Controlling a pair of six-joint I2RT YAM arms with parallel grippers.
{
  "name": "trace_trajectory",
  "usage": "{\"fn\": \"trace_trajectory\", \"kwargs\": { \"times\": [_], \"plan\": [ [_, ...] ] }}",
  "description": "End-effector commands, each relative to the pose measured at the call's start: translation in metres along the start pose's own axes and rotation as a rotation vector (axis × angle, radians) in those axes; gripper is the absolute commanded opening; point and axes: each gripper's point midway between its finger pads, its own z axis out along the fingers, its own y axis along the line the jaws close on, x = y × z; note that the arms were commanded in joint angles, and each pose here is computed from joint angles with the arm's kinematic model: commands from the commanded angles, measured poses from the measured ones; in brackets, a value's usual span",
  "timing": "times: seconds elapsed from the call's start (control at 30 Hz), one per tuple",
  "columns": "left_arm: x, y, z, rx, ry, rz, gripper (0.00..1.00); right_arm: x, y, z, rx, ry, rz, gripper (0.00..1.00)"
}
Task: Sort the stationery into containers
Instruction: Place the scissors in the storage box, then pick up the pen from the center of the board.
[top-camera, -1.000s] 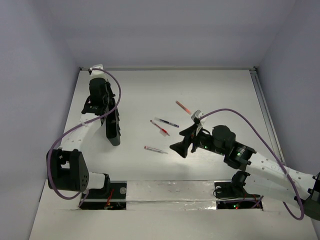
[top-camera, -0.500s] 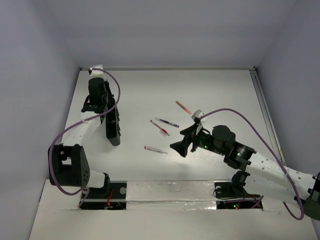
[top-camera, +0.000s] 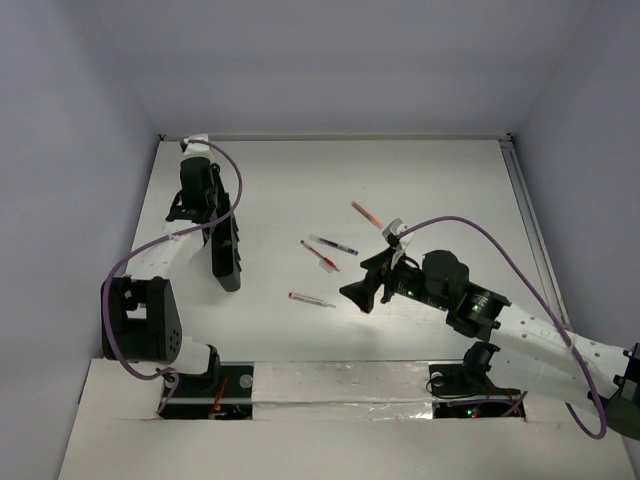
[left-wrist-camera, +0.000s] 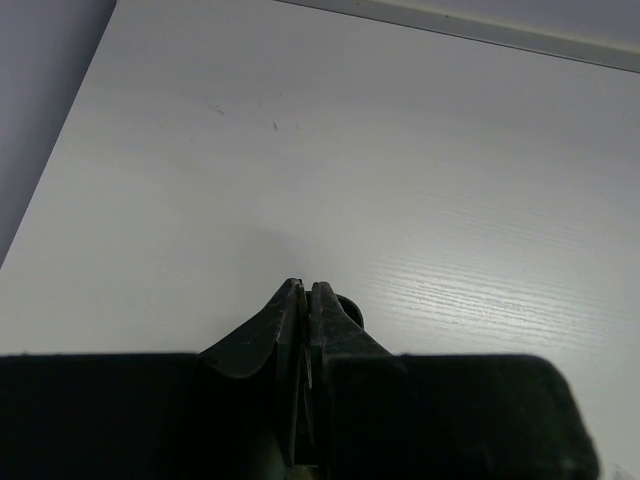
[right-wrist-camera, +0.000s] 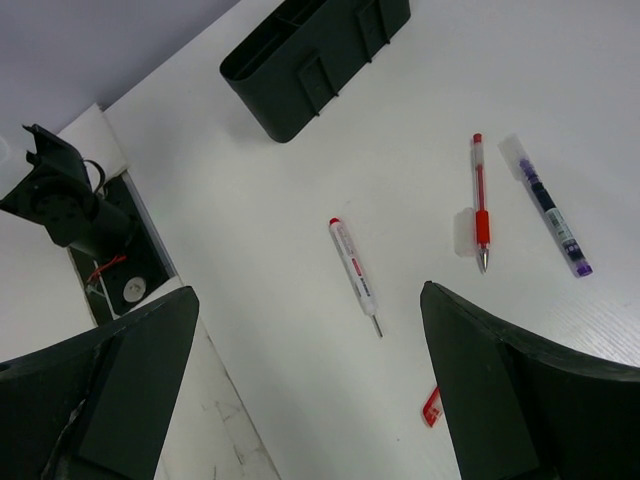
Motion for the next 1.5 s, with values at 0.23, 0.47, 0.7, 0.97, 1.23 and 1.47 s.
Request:
{"fn": "trace_trajectory", "kwargs": {
  "times": [0.23, 0.47, 0.7, 0.97, 1.23, 1.47],
  "plan": [
    [-0.014, 0.004, -0.004, -0.007, -0.057, -0.009, 0.33, -0.012, -0.003, 0.001, 0.02, -0.052, -0.01, 0.99],
    [-0.028, 0.001, -0.016, 0.014, -0.098, -0.028, 0.47, -0.011, -0.003, 0.002, 0.022, -0.047, -0.009, 0.99],
    [-0.075, -0.011, -0.05, 0.102, -0.222, -0.115, 0.47, -0.005, -0.007, 0.007, 0.037, -0.024, -0.008, 0.93],
    [-0.099, -0.062, -0.116, 0.35, -0.229, -0.148, 0.42, 0.018, -0.015, 0.024, 0.061, 0.093, -0.003, 0.7],
    [-0.029, -0.141, -0.209, 0.723, -0.086, -0.024, 0.33, 0.038, -0.019, 0.029, 0.088, 0.184, 0.038, 0.39],
    [0.046, -0.16, -0.239, 0.854, 0.164, 0.138, 0.38, 0.04, -0.019, 0.001, 0.125, 0.189, 0.101, 0.34]
  ]
}}
